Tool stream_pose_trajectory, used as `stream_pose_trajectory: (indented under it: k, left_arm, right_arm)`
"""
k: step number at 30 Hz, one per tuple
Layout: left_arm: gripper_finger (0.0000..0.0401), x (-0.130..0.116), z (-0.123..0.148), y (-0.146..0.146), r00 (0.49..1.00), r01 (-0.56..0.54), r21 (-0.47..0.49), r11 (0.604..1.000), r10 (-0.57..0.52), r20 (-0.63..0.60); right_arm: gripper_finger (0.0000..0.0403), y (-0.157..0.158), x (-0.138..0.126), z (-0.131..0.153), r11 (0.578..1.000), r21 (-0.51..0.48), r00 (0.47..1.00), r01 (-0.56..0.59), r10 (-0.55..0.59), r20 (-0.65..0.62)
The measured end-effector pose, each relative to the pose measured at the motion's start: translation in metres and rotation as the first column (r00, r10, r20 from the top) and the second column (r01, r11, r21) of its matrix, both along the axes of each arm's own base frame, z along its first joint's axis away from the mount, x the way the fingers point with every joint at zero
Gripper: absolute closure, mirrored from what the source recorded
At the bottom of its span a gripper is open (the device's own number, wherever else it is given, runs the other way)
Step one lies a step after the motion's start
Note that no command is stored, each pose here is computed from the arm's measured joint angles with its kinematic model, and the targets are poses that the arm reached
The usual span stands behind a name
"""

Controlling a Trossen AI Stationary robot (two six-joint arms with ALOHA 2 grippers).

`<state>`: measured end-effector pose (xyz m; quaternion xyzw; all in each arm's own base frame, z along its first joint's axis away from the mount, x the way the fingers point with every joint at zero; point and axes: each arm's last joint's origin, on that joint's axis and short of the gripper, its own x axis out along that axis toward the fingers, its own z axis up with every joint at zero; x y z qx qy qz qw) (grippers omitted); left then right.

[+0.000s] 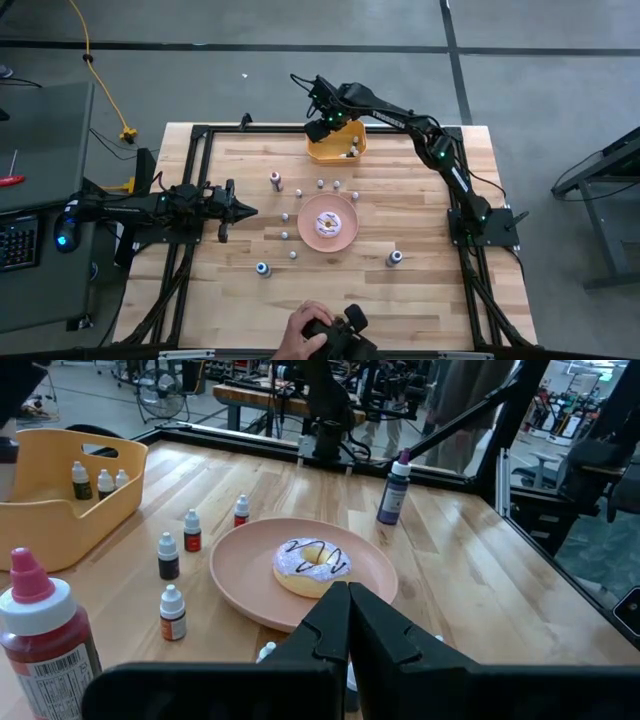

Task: Pick & Place food coloring
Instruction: Put the large black food coloring bottle into the orange bin

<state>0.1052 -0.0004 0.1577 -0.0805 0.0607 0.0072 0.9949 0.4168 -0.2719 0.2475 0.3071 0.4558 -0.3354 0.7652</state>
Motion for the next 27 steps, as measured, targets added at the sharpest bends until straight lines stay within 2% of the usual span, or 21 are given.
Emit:
stream_pose_trajectory:
  k: [6,27]
  left_arm:
    - [0.0400,0.000,0.000,0.000,1.000,0.000,0.000,1.000,0.000,0.000]
    - [0.0400,0.000,0.000,0.000,1.000,0.000,0.000,1.000,0.000,0.000]
  right_arm:
    - [0.0284,-0.002,0.002,-0.013,0.999,0.034,1.000,-0.016,0.017,-0.017]
    - [0.0280,-0.006,0.003,-0.009,0.999,0.019,0.999,-0.041,0.040,0.025]
